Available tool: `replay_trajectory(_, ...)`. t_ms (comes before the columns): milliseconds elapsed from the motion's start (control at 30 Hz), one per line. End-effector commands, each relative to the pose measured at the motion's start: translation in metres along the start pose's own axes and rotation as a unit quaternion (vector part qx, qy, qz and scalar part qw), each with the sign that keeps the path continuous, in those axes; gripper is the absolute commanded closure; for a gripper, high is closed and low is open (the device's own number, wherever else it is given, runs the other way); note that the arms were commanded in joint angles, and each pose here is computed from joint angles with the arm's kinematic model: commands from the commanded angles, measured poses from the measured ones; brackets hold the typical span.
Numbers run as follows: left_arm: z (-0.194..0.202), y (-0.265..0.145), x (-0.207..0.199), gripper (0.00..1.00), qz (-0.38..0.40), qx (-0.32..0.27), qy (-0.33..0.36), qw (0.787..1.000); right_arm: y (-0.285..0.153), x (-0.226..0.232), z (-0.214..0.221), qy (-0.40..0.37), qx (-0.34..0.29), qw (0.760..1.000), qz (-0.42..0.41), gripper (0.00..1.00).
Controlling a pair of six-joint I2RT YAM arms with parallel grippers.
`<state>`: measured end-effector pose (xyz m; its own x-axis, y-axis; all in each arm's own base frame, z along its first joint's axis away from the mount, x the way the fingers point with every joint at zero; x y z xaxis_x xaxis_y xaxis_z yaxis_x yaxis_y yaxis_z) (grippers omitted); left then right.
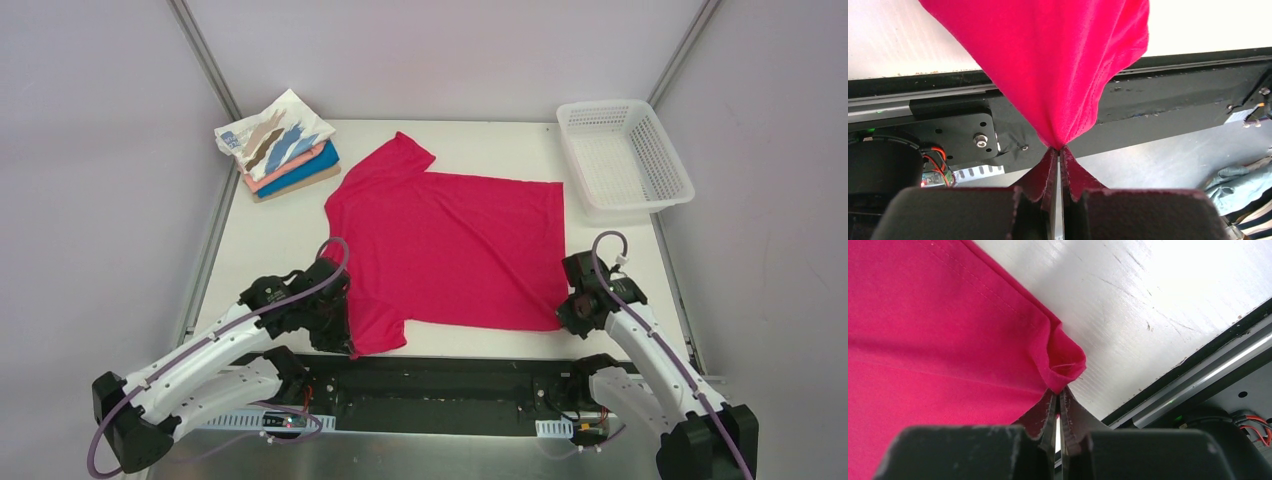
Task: Fold and stack the t-shirts
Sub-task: Fold the flattened tshirt in 1/3 of the way
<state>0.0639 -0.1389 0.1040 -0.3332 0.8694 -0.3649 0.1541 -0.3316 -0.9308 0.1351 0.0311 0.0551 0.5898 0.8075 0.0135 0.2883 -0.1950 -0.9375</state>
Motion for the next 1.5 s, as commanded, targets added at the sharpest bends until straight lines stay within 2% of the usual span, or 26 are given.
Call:
replay_trajectory(0, -0.014, -0.022, -0.009, 1.00, 0.014, -0.041, 0.015, 0.999, -0.012, 0.001, -0.007, 0.002, -0.010, 1.000, -0.008, 0.95)
replay_trajectory(233, -0.056, -0.023, -0.053, 1.00, 0.066, -0.127, 0.044, 0.989, -0.017, 0.016, -0.019, 0.004, -0.032, 0.998, -0.046, 0.95)
replay_trajectory(333, -0.082, -0.027, -0.065, 1.00, 0.075, -0.179, 0.035, 0.980, -0.022, 0.024, -0.027, 0.001, -0.044, 0.997, -0.060, 0.95)
replay_trajectory(567, -0.126, -0.049, -0.065, 1.00, 0.093, -0.286, 0.003, 0.954, -0.028, 0.041, -0.041, -0.027, -0.052, 0.995, -0.079, 0.95)
replay_trajectory(867, -0.163, -0.057, -0.092, 1.00, 0.101, -0.333, 0.032, 0.937, -0.035, 0.068, -0.072, -0.046, -0.083, 0.991, -0.097, 0.95)
replay_trajectory(1033, -0.188, -0.064, -0.091, 1.00, 0.084, -0.368, 0.020, 0.926, -0.033, 0.073, -0.086, -0.045, -0.089, 0.991, -0.084, 0.95)
replay_trajectory(1333, -0.215, -0.053, -0.091, 1.00, 0.064, -0.379, 0.009, 0.923, -0.025, 0.084, -0.108, -0.023, -0.103, 0.990, -0.091, 0.96)
replay_trajectory(1467, -0.229, -0.055, -0.094, 1.00, 0.067, -0.396, 0.001, 0.916, -0.021, 0.093, -0.117, -0.017, -0.107, 0.989, -0.103, 0.96)
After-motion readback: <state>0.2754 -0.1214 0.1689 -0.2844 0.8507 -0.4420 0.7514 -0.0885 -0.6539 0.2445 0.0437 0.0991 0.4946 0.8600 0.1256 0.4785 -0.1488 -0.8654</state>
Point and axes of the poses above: each gripper's point midway between its finger pads, its own y axis out along the fingers, its own x axis along the line the jaws close on, z = x × y, the point moved 1 cm from there along -y, back along the fingers, and after that the axes turned 14 degrees about -y, right-handed, at the moved point
